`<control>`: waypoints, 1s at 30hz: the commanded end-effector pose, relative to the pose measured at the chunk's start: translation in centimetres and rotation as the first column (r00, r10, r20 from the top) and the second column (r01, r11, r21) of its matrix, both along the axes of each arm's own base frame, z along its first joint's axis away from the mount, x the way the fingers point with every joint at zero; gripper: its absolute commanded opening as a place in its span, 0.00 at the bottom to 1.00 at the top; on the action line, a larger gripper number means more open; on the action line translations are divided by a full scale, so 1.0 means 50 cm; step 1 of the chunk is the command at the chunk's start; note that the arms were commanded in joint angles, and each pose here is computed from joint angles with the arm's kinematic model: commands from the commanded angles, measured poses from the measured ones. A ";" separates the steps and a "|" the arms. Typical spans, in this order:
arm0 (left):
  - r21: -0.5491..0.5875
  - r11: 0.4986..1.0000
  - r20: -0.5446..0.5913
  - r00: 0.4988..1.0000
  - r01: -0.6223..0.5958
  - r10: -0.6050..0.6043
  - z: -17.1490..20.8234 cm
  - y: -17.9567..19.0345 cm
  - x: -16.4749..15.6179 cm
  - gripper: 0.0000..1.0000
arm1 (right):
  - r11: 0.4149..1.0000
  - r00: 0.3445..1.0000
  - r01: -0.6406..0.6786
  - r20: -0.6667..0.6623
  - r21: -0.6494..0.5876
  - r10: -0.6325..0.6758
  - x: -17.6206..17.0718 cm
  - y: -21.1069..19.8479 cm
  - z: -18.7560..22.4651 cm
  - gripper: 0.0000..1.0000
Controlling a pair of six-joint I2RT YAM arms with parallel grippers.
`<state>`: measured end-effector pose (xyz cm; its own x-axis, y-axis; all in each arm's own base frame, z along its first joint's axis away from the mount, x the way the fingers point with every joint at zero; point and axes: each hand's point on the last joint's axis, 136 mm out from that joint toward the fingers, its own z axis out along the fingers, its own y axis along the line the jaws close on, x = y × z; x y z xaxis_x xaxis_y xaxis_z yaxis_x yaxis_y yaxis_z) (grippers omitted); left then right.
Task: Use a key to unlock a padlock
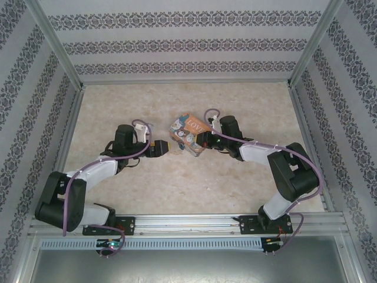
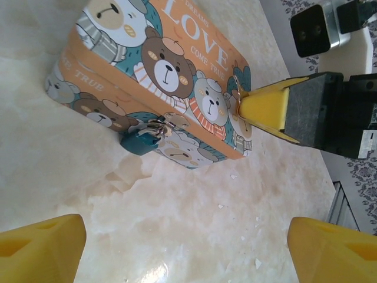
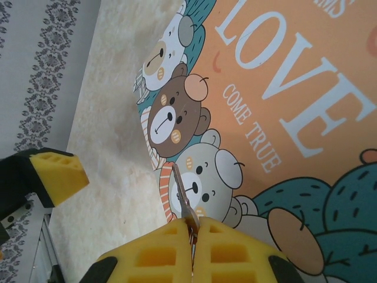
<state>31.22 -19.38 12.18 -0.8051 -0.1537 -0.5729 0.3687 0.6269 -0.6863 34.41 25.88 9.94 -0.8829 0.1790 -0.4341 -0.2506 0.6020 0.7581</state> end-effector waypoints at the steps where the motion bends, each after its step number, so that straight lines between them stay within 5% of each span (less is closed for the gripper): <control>1: -0.019 0.999 0.088 0.996 0.030 -0.028 0.018 -0.026 0.019 0.87 | 0.999 1.000 0.006 -0.014 -0.032 -0.007 0.011 -0.010 -0.027 0.00; 18: 0.034 0.998 0.127 0.990 0.050 -0.054 -0.074 -0.086 0.093 0.81 | 0.993 0.997 -0.028 -0.068 -0.116 0.021 -0.005 -0.027 -0.078 0.00; 30: -0.016 0.993 0.148 0.982 0.118 -0.114 -0.096 -0.125 0.124 0.63 | 0.992 0.998 -0.034 -0.063 -0.124 0.026 -0.003 -0.028 -0.076 0.00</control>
<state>36.81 -24.22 5.34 -0.7813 -0.0879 -0.6180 0.4446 0.6167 -0.6497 34.91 26.01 9.74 -0.8766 0.1173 -0.4667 -0.3072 0.6101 0.7303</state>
